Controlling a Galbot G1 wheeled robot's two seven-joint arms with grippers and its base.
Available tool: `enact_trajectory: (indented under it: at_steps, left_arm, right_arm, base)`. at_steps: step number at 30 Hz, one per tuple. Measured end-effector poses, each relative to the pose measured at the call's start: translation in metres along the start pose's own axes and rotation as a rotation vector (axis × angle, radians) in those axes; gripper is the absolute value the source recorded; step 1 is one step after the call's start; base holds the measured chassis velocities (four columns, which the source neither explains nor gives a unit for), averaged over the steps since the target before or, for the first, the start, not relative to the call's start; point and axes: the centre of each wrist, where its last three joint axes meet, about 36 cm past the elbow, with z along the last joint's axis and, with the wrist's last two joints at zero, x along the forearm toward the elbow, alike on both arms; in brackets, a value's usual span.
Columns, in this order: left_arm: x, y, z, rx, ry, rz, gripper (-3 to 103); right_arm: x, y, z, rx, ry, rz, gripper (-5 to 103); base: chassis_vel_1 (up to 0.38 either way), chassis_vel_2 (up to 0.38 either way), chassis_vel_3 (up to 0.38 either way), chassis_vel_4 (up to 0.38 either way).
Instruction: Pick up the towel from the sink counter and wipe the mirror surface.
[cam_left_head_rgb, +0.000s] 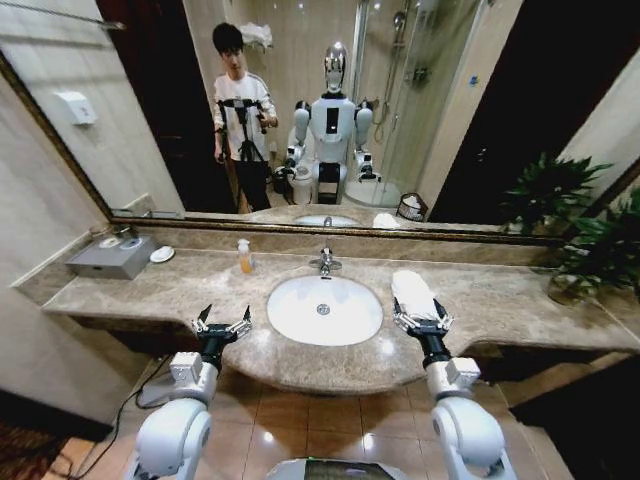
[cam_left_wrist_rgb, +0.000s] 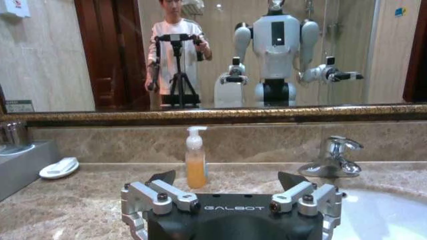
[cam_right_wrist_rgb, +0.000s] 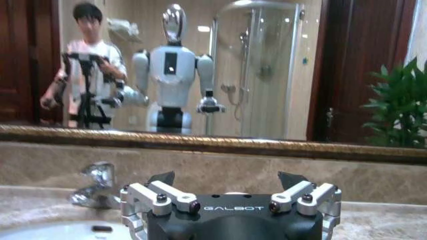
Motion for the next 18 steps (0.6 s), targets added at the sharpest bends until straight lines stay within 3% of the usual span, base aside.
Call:
enact_trajectory:
  at_steps: [10, 18]
  left_arm:
    - [0.0, 0.0, 0.0, 0.0, 0.001, 0.0, 100]
    - [0.0, 0.0, 0.0, 0.0, 0.0, 0.0, 100]
  right_arm:
    - [-0.05, -0.019, -0.009, 0.008, 0.119, -0.06, 100]
    - [-0.146, -0.032, -0.03, 0.056, 0.268, -0.069, 100]
  base:
    - [0.033, -0.028, -0.008, 0.025]
    - [0.0, 0.0, 0.0, 0.0]
